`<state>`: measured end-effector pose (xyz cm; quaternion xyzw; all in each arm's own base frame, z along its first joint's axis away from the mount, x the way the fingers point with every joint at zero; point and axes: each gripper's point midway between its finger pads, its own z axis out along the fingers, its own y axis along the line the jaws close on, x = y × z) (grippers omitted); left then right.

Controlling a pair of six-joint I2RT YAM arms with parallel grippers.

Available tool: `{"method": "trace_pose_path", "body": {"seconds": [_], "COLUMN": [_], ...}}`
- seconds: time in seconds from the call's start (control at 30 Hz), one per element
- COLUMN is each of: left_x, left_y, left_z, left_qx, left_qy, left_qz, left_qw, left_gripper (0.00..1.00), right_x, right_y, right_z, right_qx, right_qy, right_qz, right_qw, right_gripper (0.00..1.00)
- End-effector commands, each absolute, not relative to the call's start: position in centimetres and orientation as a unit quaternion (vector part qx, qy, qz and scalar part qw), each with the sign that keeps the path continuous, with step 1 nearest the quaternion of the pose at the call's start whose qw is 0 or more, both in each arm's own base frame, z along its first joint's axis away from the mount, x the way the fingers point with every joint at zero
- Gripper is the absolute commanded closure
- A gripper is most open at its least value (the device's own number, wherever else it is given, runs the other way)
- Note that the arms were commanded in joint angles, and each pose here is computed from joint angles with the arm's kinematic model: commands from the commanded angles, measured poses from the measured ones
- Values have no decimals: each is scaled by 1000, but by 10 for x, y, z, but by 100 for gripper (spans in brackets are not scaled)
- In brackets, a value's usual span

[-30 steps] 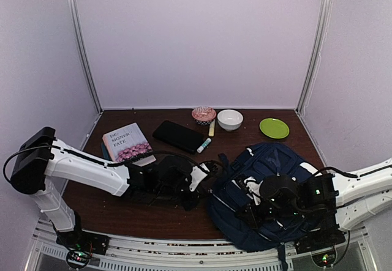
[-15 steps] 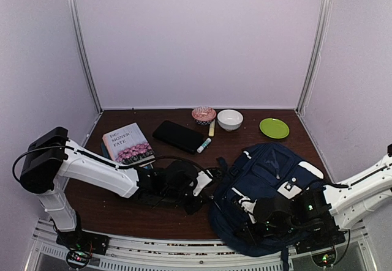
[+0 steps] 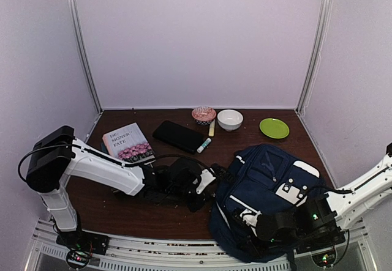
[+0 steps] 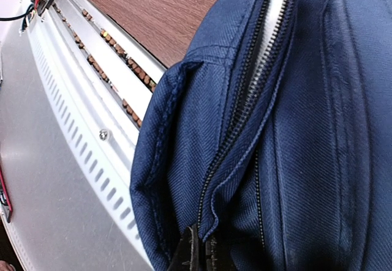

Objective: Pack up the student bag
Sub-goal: Unzip the student bag at the center of the board.

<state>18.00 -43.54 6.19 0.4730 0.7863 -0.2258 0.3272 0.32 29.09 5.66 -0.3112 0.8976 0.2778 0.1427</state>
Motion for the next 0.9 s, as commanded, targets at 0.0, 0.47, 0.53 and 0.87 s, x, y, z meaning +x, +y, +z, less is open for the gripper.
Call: {"method": "trace_pose_path", "body": {"seconds": [0.0,0.47,0.53,0.87], "left_x": [209,241,241,205], "left_y": [-446,-470,-470,-426], "left_z": [77,77,82,106], "left_qx": [460,452,454,462], "left_qy": [781,784,781,768], "left_qz": [-224,-224,-226,-249], "left_qw": [360,362,363,367], "left_gripper": [100,100,100,45], "right_x": [-14,-15,-14,35], "right_y": [246,239,243,291], "right_z": [39,42,43,91], "right_qx": [-324,-309,-311,-294], "right_qy": [916,919,918,904], "right_qz": [220,227,226,229], "right_qw": [84,89,96,211], "right_gripper": [100,100,100,100]}}
